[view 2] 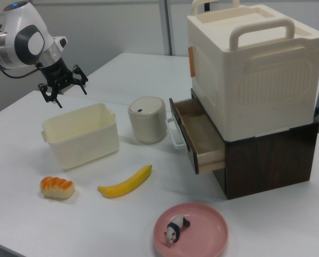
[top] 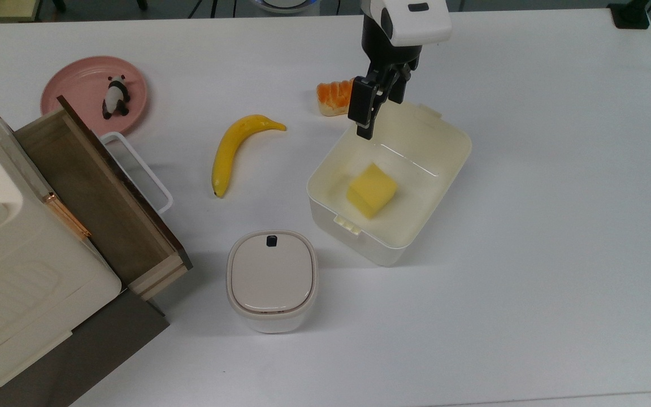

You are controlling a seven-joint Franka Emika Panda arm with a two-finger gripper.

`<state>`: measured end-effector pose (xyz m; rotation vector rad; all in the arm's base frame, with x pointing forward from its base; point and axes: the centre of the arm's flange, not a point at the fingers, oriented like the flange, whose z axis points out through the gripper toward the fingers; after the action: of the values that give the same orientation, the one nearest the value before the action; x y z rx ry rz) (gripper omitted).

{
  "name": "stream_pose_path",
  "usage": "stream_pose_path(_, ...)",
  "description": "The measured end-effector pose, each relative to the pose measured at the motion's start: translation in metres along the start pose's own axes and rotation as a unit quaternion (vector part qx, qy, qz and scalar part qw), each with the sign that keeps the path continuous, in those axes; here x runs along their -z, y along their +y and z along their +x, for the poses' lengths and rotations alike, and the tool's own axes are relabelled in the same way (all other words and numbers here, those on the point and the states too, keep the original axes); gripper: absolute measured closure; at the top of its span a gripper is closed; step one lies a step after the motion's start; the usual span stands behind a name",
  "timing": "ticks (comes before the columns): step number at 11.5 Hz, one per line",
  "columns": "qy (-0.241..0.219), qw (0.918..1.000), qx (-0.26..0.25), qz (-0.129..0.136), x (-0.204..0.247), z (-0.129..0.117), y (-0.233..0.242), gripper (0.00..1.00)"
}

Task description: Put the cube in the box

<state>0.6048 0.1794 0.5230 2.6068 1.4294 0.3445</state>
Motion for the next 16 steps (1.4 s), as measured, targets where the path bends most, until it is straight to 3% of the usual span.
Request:
stream_pose_path(6,-0.001,1.0000,-0.005,0.002,0.000,0.001,-0.002,0.00)
stream_pose_path(7,-0.006,0.9993,-0.036,0.004,0.001,-0.002,0.000,0.00)
stream_pose_path(8,-0.012,0.9952,-0.097,0.006,0.006,-0.009,0.005,0.00)
stream_pose_path(10,-0.042,0.9761,-0.213,0.014,0.020,-0.034,0.016,0.00)
stream_pose_path(13,-0.082,0.9480,-0.307,0.016,0.056,-0.083,0.034,0.00)
stream_pose_path(16,-0.090,0.9058,-0.413,0.019,0.077,-0.109,0.042,0.00)
